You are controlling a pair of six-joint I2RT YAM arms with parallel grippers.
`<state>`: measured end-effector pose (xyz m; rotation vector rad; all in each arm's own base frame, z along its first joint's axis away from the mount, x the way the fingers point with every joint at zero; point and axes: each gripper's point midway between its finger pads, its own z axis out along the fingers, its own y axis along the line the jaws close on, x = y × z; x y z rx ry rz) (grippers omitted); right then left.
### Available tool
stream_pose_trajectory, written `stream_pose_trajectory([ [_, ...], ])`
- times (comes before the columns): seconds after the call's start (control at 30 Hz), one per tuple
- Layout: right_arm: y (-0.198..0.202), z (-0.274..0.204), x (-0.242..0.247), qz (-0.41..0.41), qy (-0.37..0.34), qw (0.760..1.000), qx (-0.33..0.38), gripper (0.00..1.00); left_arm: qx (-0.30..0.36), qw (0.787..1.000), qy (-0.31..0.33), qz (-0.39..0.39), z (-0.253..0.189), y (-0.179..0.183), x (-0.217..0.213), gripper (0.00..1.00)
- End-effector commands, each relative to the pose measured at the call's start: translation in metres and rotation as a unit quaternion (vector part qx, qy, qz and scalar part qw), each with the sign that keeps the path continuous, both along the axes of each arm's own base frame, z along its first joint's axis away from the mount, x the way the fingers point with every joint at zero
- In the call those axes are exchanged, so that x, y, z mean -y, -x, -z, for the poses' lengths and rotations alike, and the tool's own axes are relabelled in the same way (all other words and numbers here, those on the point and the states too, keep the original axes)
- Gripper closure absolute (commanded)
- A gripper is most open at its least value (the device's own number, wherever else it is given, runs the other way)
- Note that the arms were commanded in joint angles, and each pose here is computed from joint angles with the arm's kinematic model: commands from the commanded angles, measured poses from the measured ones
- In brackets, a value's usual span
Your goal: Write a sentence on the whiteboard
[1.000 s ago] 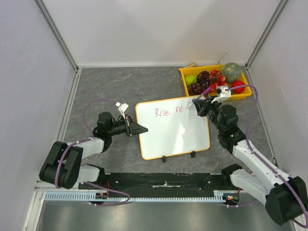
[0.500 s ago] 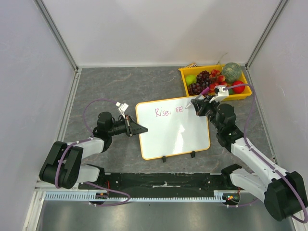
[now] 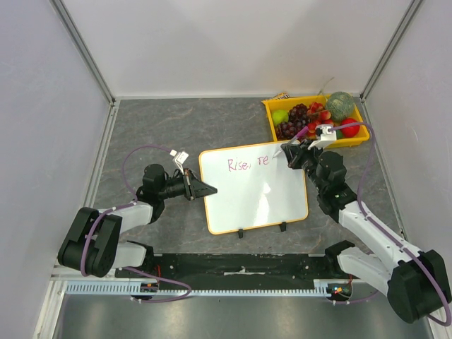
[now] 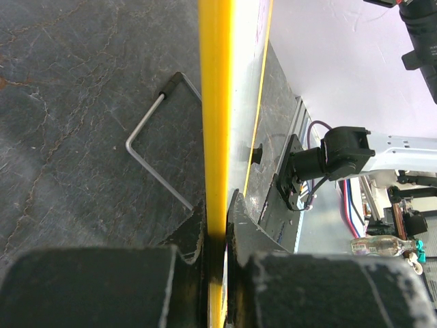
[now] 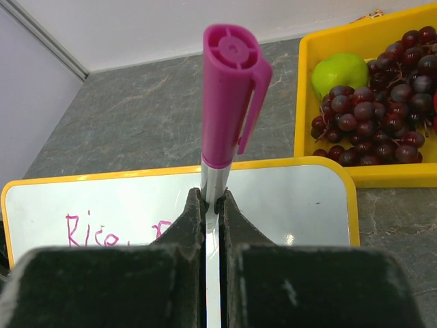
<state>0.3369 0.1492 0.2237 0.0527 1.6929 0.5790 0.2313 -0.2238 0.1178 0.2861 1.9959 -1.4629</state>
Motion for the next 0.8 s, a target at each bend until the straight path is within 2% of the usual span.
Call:
stream_pose_trajectory([
  [0.0, -0.004, -0.041, 0.006, 0.018, -0.025, 0.998, 0.058, 1.00, 0.007, 0.994, -0.091, -0.064, 0.046, -0.018, -0.020, 0.98],
  [0.5, -0.013, -0.021, 0.005, 0.024, -0.013, 0.999, 0.030, 1.00, 0.007, 0.994, -0.091, -0.064, 0.046, -0.018, -0.020, 0.98],
  [0.77, -0.012, -0.019, -0.008, -0.011, -0.015, 0.999, 0.030, 1.00, 0.007, 0.994, -0.091, -0.064, 0.046, -0.018, -0.020, 0.98],
])
